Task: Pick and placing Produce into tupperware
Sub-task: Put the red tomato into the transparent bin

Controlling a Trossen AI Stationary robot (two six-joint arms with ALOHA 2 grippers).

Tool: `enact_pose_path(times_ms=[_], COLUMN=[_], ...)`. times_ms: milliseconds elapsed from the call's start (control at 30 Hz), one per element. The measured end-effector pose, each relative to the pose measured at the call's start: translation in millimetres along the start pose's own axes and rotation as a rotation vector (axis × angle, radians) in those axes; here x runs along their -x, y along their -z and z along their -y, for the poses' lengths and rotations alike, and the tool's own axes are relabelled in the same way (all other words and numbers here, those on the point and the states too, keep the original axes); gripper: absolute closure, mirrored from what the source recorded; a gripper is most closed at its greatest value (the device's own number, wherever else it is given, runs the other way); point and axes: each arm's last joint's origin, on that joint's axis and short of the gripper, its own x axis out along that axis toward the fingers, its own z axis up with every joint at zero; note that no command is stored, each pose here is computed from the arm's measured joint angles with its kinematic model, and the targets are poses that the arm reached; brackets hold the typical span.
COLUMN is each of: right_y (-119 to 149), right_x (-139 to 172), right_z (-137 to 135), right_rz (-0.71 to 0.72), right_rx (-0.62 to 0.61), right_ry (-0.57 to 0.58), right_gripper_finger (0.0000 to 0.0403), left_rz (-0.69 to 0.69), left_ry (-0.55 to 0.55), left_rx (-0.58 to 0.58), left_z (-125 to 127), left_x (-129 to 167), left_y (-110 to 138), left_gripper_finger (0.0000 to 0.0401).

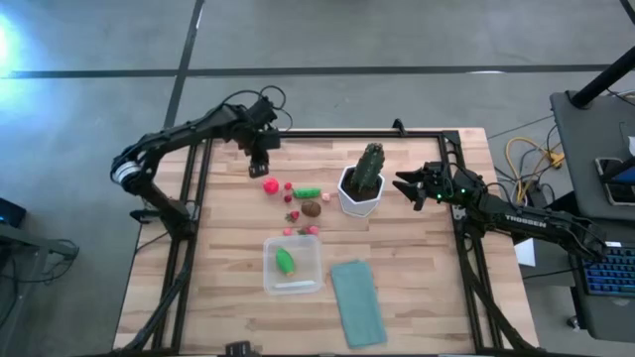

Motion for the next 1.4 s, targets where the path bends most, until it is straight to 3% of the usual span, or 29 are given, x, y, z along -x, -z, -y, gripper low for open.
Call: enact_pose_path(times_ms=[233, 433, 767, 900, 1167, 1400], right_y=[0, 0, 0, 0, 0, 0], right_x=[0, 0, 0, 0, 0, 0], right_z=[0, 0, 0, 0, 0, 0], right_rz=[0.0, 0.0, 0.0, -0.001, -0.001, 0.0], right_rx=[0.0, 0.0, 0.0, 0.0, 0.0, 0.0], right_ry=[0.0, 0.0, 0.0, 0.0, 0.0, 0.0], right_gripper_finger=[0.017, 0.017, 0.017, 0.017, 0.017, 0.017], left_rz=[-0.089, -0.082, -0.115, -0.1, -0.144, -0.11], left_ry=[0.027, 0.054, 0.108, 0.042, 0.061, 0.015], left_rx=[-0.024, -0.13, -0.244, -0.237, -0.238, -0.236], left_z=[3, 20, 60, 61, 64, 64], left_x=[-26, -37, -54, -58, -74, -87], left_y=[-6, -10, -10, -13, -7, -4], left_gripper_finger=[0.0185, 0.0141, 0.0135, 0.0135, 0.0135, 0.0135])
